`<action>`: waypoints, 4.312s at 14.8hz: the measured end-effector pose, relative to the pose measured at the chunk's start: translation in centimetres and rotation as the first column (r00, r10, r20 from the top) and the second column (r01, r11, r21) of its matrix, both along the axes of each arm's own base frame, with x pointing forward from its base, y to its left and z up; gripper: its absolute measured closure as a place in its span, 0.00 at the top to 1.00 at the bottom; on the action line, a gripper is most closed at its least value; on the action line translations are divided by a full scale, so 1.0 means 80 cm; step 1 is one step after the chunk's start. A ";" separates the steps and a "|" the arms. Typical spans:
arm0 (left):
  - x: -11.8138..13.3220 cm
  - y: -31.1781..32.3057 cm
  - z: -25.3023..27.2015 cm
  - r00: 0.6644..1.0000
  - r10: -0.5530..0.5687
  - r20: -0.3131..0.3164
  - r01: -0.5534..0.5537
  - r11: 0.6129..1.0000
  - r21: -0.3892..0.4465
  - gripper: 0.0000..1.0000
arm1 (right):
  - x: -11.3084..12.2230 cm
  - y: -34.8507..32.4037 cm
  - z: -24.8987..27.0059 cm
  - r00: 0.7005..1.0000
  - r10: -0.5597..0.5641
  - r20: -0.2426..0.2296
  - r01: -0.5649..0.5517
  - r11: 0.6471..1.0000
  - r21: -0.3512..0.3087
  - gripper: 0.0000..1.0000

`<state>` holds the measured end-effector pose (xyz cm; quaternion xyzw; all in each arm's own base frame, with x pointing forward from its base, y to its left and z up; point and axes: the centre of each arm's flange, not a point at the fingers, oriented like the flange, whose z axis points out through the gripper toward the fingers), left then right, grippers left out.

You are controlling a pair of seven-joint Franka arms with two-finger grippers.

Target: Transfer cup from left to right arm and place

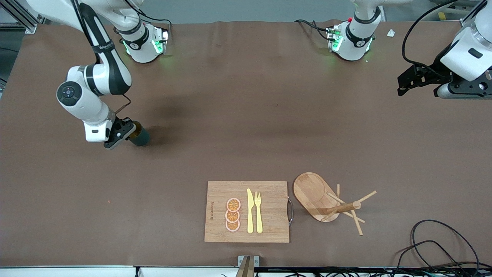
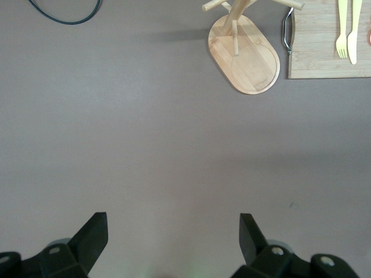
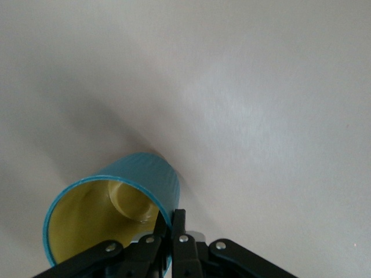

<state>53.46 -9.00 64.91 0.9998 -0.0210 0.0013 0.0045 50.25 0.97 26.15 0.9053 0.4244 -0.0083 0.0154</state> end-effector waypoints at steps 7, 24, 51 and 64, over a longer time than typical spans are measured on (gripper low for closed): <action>0.000 0.000 0.001 1.000 0.000 0.001 0.000 1.000 0.000 1.00 | -0.011 -0.073 -0.008 0.996 0.086 -0.019 -0.085 0.996 0.004 0.04; 0.000 0.000 0.001 1.000 0.000 0.003 0.000 1.000 0.000 1.00 | -0.006 -0.081 -0.024 0.961 0.277 -0.016 -0.277 0.961 0.006 0.32; -0.001 -0.006 0.001 1.000 -0.009 0.003 0.009 1.000 0.000 1.00 | 0.043 -0.129 0.323 0.713 -0.699 -0.051 0.701 0.710 0.073 1.00; 0.001 -0.005 0.009 1.000 -0.007 0.025 0.007 1.000 -0.004 1.00 | 0.054 -0.094 0.429 0.629 -0.775 0.057 0.771 0.632 0.084 1.00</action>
